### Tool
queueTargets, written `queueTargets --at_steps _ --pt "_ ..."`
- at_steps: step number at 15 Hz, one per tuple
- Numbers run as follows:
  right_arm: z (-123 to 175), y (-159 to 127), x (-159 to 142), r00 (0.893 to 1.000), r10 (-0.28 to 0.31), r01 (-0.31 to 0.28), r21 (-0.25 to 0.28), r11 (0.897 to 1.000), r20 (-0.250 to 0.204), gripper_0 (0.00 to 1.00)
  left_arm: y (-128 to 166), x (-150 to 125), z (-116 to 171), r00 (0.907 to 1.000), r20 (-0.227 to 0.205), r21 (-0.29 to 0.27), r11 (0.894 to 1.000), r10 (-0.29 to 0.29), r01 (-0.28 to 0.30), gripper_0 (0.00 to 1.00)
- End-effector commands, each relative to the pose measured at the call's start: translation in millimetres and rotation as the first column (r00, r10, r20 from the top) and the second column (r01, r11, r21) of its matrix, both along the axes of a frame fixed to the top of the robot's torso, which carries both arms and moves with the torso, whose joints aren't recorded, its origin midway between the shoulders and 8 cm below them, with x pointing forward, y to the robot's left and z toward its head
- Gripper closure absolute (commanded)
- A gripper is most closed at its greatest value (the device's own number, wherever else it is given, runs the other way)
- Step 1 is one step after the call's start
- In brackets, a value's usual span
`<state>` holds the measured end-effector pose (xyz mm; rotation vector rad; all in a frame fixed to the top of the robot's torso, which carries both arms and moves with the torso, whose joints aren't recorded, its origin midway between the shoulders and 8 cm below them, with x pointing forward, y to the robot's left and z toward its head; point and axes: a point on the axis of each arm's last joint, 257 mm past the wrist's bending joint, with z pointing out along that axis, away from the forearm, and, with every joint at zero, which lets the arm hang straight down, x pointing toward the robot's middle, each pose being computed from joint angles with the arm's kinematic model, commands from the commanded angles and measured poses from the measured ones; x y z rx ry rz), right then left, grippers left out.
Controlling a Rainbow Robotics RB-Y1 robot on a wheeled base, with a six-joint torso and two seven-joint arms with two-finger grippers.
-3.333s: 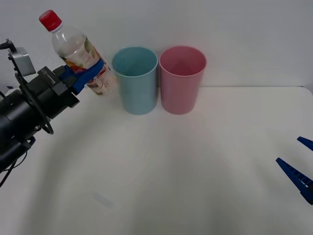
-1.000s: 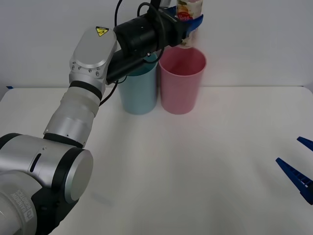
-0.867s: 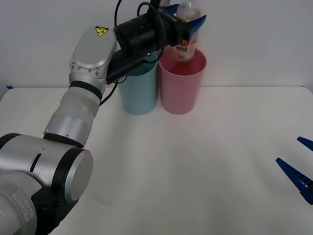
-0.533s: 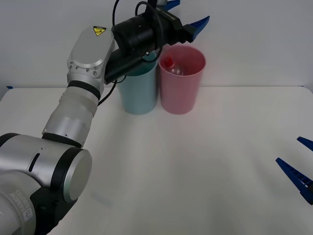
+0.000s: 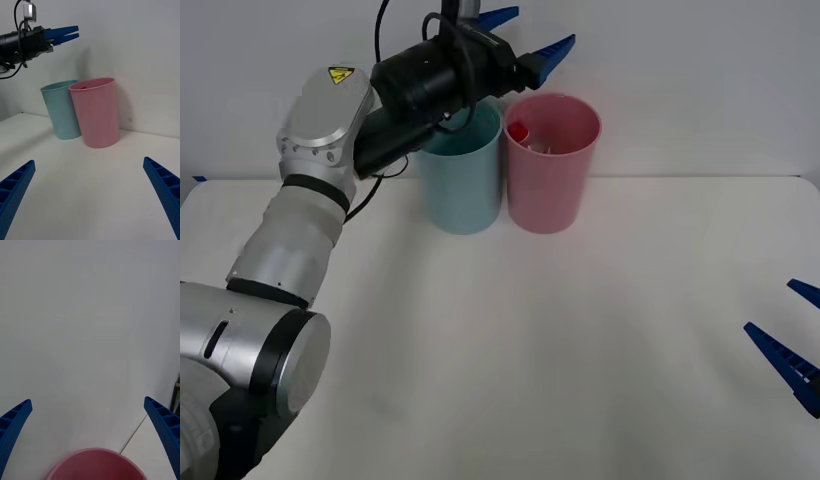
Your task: Grasp the object on the table and drop it into the matching bin: aluminum can to the light blue bin, PET bottle to the pink bin.
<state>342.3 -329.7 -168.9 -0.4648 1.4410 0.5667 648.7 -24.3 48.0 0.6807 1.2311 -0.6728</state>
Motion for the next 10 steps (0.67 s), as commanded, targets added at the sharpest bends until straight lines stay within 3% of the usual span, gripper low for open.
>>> queueTargets --at_steps 1,10 --pt "0.0 0.0 0.0 1.0 0.0 0.0 0.0 1.0 0.0 0.0 25.9 -8.9 -1.2 0.9999 0.013 -0.024 1.0 -0.001 0.002 0.0" --pt "0.0 0.0 0.0 1.0 0.0 0.0 0.0 1.0 0.0 0.0 135.2 -60.4 -25.2 0.9988 0.049 -0.065 0.998 -0.001 0.004 0.0"
